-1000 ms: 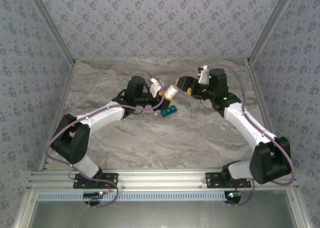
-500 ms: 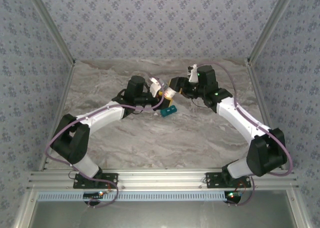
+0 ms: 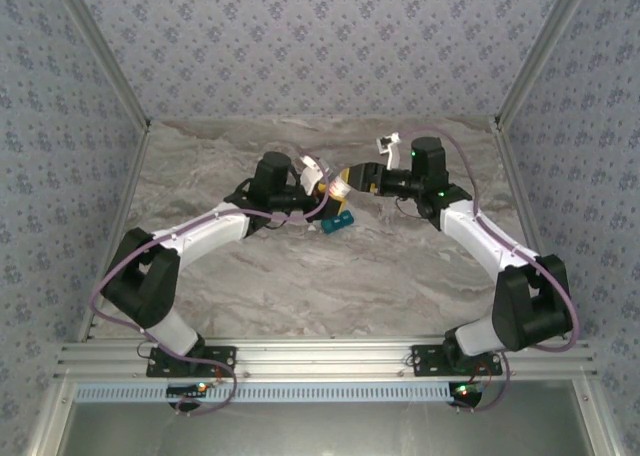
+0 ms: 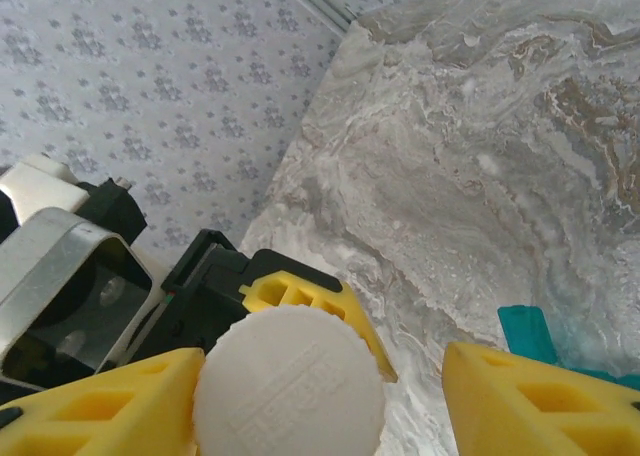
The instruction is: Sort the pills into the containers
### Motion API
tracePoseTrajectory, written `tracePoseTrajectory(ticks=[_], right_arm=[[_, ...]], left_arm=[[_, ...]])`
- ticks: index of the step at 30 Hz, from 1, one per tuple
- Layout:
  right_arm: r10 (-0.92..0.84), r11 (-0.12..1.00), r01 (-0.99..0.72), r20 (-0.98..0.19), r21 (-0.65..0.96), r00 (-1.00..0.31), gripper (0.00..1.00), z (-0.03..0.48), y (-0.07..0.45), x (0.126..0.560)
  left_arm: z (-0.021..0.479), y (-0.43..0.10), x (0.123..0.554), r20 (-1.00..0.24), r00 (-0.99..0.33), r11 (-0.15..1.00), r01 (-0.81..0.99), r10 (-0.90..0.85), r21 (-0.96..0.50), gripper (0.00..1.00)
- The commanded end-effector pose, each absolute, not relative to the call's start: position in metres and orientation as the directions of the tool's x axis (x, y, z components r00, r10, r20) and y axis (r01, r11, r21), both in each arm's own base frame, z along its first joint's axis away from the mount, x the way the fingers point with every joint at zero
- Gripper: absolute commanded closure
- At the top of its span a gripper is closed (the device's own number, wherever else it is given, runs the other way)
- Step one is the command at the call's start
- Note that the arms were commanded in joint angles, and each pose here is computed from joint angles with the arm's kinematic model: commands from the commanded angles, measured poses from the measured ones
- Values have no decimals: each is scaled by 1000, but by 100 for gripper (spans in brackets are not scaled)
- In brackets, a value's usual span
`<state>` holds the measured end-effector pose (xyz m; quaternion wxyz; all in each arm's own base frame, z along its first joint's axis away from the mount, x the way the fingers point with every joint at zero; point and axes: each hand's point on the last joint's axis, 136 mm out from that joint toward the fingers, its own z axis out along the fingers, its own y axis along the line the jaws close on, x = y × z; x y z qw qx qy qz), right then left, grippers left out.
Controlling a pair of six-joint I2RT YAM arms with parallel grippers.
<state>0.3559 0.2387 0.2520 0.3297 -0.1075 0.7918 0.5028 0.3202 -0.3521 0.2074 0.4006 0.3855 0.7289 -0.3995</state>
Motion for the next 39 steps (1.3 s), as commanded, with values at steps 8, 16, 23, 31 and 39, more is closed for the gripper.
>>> tracePoseTrajectory(ticks=[8, 16, 23, 31, 39], right_arm=[[239, 470, -511, -661, 720, -711, 24, 287, 220, 348], [334, 539, -295, -522, 789, -785, 24, 268, 220, 366], [302, 542, -304, -519, 784, -800, 26, 265, 239, 366], [275, 545, -311, -516, 779, -811, 41, 258, 248, 365], [155, 477, -471, -598, 742, -786, 63, 255, 255, 356]], left_arm=[[248, -353, 319, -937, -297, 345, 912, 185, -221, 100], [247, -353, 320, -936, -299, 347, 911, 188, -221, 100], [246, -353, 320, -935, -300, 349, 911, 190, -222, 100], [246, -354, 320, -935, -300, 348, 911, 188, -222, 100], [249, -355, 319, -937, -300, 339, 913, 179, -227, 100]])
